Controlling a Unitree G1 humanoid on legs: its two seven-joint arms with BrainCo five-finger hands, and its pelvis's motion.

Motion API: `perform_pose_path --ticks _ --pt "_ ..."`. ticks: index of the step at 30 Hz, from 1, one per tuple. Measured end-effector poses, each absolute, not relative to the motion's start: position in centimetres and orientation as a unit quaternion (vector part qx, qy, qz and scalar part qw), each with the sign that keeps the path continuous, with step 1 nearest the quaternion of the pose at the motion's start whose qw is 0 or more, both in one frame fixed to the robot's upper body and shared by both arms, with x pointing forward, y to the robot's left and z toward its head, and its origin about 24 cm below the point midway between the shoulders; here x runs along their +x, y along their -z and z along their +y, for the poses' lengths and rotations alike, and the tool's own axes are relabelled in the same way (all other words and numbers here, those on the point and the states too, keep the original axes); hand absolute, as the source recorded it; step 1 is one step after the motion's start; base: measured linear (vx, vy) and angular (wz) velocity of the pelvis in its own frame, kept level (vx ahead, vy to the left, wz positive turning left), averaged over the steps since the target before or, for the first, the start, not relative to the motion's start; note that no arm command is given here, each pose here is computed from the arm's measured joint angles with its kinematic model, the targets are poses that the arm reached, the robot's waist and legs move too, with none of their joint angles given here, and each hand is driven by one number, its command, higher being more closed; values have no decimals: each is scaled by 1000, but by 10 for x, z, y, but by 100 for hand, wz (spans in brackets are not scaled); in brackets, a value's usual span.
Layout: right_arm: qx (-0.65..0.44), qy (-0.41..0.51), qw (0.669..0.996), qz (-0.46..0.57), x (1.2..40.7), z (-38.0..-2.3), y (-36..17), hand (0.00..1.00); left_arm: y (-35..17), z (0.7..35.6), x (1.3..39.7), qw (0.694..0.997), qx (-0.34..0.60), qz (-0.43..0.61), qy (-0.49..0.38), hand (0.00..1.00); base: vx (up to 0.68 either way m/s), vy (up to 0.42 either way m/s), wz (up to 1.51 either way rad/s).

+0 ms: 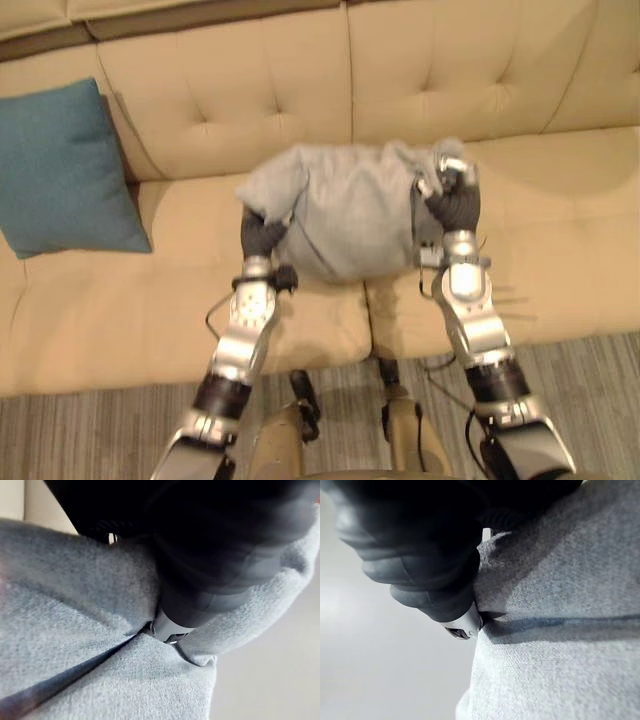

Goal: Pick up cushions and gather them together orderly.

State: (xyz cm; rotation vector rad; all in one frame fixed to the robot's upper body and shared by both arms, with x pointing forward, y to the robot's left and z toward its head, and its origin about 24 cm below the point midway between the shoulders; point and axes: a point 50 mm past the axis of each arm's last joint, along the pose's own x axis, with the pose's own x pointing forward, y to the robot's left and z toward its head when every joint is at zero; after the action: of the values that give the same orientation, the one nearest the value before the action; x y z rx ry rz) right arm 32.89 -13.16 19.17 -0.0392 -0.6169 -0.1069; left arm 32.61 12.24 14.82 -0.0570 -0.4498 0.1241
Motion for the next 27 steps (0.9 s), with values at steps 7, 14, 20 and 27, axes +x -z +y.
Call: perform_pose_path --ticks 7,14,20,27 --pt "-12 88 920 -383 362 -125 -284 100 -245 132 366 937 -18 -325 -124 100 -156 -46 18" --pt "-3 120 905 -407 371 -131 -336 0 -295 133 382 926 -42 -348 -142 0 -68 -44 10" --pt "14 145 892 -427 368 -142 -361 0 -326 135 382 916 -59 -375 -132 0 -19 -19 6" --pt "27 179 875 -450 359 -171 -387 0 -352 176 380 903 -33 -394 -170 0 -7 6 4"
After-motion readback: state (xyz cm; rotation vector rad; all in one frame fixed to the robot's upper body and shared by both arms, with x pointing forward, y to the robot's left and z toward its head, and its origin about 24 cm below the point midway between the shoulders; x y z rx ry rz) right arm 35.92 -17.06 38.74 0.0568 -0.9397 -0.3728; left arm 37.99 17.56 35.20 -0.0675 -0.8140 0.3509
